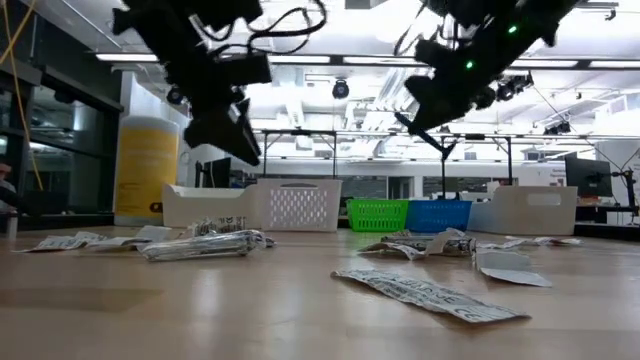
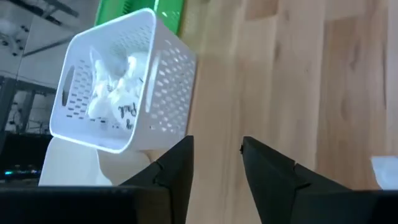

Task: Pick & Place Travel size toiletries
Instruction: Put the blue razor into the blue bin, then put the silver nail cutter into the left white bin

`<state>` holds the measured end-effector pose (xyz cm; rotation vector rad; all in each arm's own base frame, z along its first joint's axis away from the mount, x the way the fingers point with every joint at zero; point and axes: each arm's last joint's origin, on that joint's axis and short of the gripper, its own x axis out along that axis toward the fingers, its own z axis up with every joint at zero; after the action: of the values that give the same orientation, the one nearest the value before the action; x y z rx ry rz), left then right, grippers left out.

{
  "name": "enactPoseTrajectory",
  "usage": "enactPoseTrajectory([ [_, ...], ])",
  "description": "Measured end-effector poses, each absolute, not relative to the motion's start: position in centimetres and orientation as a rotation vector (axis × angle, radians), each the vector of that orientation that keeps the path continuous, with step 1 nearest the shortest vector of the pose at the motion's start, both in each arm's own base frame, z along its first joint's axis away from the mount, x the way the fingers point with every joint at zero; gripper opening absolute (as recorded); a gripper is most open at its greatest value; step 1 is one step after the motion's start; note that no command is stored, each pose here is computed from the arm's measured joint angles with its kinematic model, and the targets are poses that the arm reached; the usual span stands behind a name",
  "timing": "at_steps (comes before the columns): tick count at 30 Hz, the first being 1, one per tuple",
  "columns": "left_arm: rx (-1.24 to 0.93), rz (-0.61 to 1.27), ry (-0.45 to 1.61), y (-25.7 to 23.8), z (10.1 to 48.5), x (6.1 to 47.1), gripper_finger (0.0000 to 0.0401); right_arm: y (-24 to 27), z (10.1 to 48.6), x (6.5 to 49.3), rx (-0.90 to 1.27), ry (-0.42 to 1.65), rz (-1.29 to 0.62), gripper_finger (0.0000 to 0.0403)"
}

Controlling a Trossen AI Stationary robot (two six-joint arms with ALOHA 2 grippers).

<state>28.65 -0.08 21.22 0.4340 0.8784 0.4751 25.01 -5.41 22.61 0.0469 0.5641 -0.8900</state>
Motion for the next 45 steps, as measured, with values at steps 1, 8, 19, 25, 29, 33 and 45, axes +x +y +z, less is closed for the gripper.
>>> enactPoseTrajectory([
  [1,0.422,0.479,0.859,0.1,21.2,28.5,0.0132,-6.6,22.7,24.8,0.074,0.559,-0.916,0.0026],
  [8,0.388,0.488,0.825,0.5,21.7,26.4,0.0131,-13.7,21.2,23.0,0.241,0.609,-1.005,0.0029],
  [19,0.282,0.475,0.797,0.4,22.0,24.9,0.0131,-18.2,17.7,23.0,0.27,0.674,-0.996,0.0066],
  [25,0.265,0.469,0.824,0.4,21.7,24.7,0.0131,-18.6,16.8,22.9,0.262,0.699,-1.089,0.0117],
  [29,0.269,0.468,0.838,0.4,21.6,24.6,0.0131,-18.3,17.4,22.4,0.268,0.705,-1.106,0.0154],
  [33,0.273,0.467,0.85,0.4,21.6,24.5,0.0131,-17.2,18.8,21.5,0.348,0.71,-1.078,0.0179],
  [45,0.275,0.517,0.867,0.5,21.7,23.9,0.0131,-11.3,22.1,19.2,0.696,0.767,-0.819,0.0174],
])
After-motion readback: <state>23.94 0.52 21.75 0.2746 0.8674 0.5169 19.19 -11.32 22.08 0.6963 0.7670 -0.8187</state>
